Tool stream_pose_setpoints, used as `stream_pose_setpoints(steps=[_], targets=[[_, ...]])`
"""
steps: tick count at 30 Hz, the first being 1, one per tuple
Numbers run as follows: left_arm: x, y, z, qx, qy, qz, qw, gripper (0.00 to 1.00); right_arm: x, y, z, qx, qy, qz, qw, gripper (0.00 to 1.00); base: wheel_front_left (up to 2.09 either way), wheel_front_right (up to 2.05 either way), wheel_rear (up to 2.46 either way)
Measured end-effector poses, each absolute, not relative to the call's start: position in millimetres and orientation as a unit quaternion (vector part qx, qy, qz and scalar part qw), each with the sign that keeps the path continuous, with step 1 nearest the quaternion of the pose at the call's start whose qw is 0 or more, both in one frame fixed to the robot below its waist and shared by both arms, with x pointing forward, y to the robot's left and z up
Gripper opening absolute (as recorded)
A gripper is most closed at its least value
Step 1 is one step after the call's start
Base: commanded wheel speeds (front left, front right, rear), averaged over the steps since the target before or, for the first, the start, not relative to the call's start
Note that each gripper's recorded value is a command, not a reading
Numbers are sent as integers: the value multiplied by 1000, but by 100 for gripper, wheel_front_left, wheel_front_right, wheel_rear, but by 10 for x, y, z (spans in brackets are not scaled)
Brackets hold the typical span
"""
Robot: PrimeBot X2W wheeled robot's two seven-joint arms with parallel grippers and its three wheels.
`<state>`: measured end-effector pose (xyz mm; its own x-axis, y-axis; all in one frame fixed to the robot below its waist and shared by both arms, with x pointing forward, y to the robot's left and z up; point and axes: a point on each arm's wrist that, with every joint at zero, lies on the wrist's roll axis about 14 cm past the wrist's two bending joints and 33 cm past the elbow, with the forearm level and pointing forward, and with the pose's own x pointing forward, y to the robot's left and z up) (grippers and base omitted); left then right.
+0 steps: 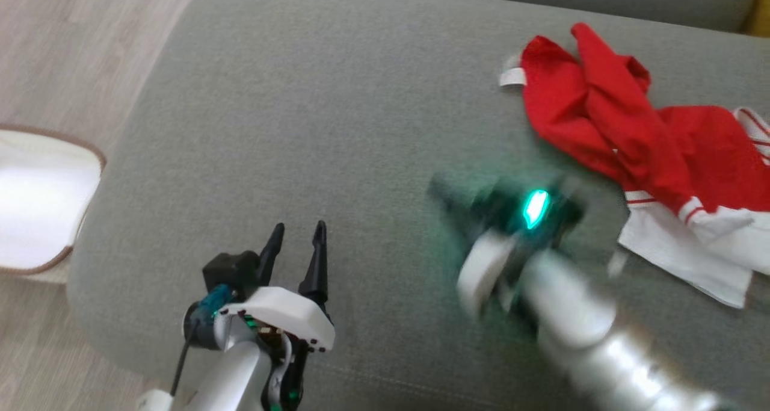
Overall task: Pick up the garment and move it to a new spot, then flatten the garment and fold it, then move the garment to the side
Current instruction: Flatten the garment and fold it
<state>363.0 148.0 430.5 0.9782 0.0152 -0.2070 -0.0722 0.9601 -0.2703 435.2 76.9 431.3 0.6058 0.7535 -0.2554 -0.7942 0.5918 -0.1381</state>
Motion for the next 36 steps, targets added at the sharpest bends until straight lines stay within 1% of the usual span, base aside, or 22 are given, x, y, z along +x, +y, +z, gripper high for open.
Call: stream_pose_setpoints(steps=[2, 3, 4, 5, 6, 11, 14, 15, 16, 19, 23, 27, 28, 29, 33, 36], targets=[[3649, 1480, 4316, -141, 100, 22, 985, 100, 3954, 800, 4027, -105, 129, 462, 871, 0, 0, 0, 0], [3654, 1474, 4313, -141, 100, 21, 985, 100, 3806, 780, 3922, -90, 151, 465, 868, 49, 0, 0, 0], [3656, 1451, 4303, -141, 102, 18, 985, 100, 3737, 742, 3871, -72, 165, 459, 870, 100, 0, 0, 0], [3653, 1426, 4286, -141, 105, 15, 984, 100, 3731, 701, 3868, -60, 170, 453, 873, 100, 0, 0, 0], [3649, 1396, 4266, -141, 108, 11, 984, 100, 3800, 634, 3910, -53, 166, 443, 880, 100, 0, 0, 0], [3705, 1273, 4227, -142, 115, -7, 983, 100, 4579, 67, 4359, -49, 109, 352, 928, 100, 0, 0, 0], [3732, 1223, 4194, -142, 120, -14, 982, 100, 4916, -264, 4543, -40, 88, 297, 950, 100, 0, 0, 0], [3734, 1217, 4179, -142, 122, -15, 982, 100, 4992, -368, 4552, -42, 88, 281, 955, 100, 0, 0, 0], [3738, 1205, 4160, -142, 125, -17, 982, 100, 5111, -583, 4504, -50, 98, 250, 962, 100, 0, 0, 0], [3750, 1220, 4156, -141, 126, -15, 982, 100, 5237, -879, 4382, -64, 125, 210, 968, 100, 0, 0, 0], [3772, 1261, 4172, -139, 123, -11, 983, 100, 5317, -1027, 4272, -74, 153, 187, 968, 100, 0, 0, 0], [3743, 1340, 4132, -140, 128, 3, 982, 100, 5380, -1082, 4143, -89, 185, 178, 962, 100, 0, 0, 0], [3737, 1357, 4122, -140, 130, 6, 982, 100, 5374, -1068, 4097, -89, 194, 178, 961, 44, 0, 0, 0], [3732, 1374, 4113, -140, 131, 9, 982, 100, 5366, -1055, 4055, -85, 200, 177, 960, 0, 0, 0, 0], [3709, 1434, 4089, -141, 134, 19, 981, 100, 5397, -1010, 4004, -78, 208, 178, 959, 0, 0, 0, 0], [3703, 1459, 4064, -144, 138, 25, 980, 100, 5570, -1063, 4154, -89, 180, 175, 964, 0, 0, 0, 0]])
